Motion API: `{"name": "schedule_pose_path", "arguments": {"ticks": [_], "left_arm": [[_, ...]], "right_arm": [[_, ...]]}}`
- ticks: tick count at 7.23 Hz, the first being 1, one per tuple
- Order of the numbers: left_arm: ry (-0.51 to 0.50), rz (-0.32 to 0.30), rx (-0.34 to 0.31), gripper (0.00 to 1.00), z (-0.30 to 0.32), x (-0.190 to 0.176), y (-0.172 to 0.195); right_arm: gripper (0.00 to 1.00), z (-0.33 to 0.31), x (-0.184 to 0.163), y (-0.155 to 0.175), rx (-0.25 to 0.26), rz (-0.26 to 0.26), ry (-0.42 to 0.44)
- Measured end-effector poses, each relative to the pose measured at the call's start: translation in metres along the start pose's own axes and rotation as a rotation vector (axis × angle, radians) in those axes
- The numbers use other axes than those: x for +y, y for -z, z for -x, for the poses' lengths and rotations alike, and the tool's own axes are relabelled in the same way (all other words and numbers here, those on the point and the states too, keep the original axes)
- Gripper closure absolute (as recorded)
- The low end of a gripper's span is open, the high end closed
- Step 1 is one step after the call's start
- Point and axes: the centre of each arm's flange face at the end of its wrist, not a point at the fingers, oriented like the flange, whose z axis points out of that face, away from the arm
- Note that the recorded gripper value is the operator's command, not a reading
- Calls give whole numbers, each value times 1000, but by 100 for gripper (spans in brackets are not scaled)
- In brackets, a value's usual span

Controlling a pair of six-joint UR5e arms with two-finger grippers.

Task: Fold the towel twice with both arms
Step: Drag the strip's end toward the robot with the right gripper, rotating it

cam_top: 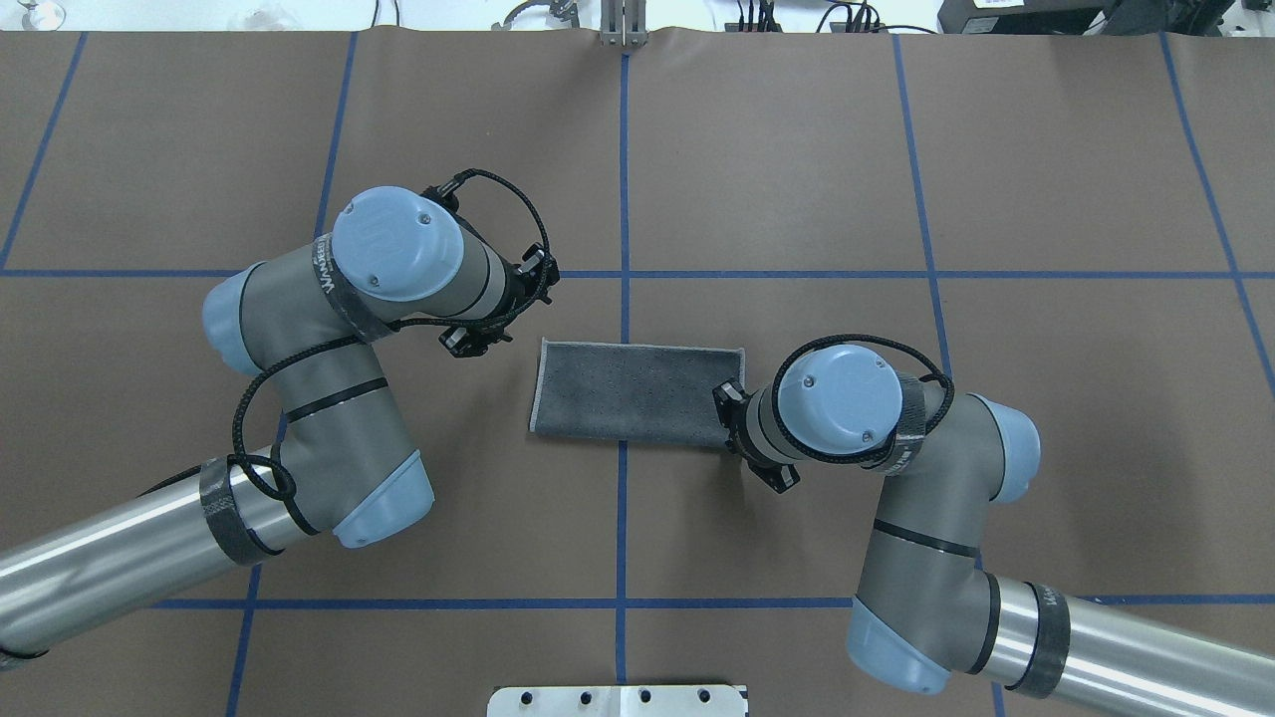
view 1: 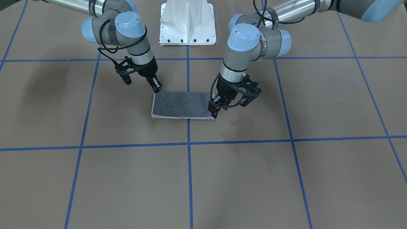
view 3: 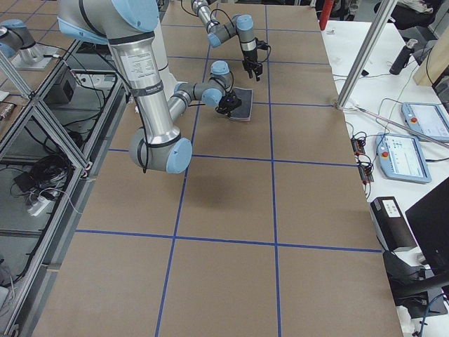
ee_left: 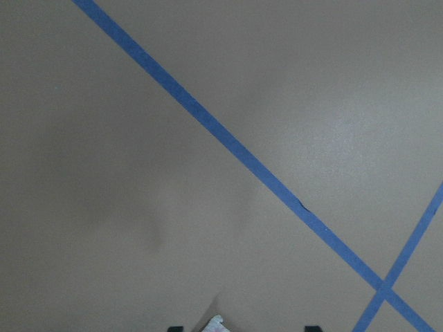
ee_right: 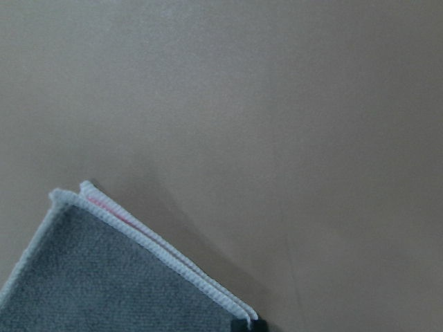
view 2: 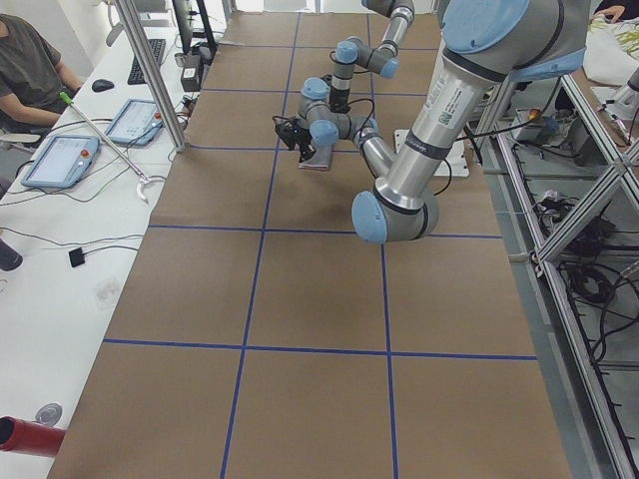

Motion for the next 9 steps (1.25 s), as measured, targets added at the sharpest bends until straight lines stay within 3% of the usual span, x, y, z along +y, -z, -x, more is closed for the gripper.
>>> {"name": "schedule_pose_path", "arguments": {"ticks": [4, 7, 8, 9], "left_arm": [[-1, 4, 2, 34, 2, 0, 3], [-5, 20, 18, 34, -2, 5, 14], [-4, 20, 18, 34, -2, 5, 14], [-4, 21, 18, 34, -1, 5, 14]], "right_arm": [[100, -8, 5, 26, 2, 12, 4], [100, -48, 60, 49, 69, 72, 69], [71, -62, 78, 49, 89, 96, 94], [14, -69, 88, 50, 98, 111, 108]]}}
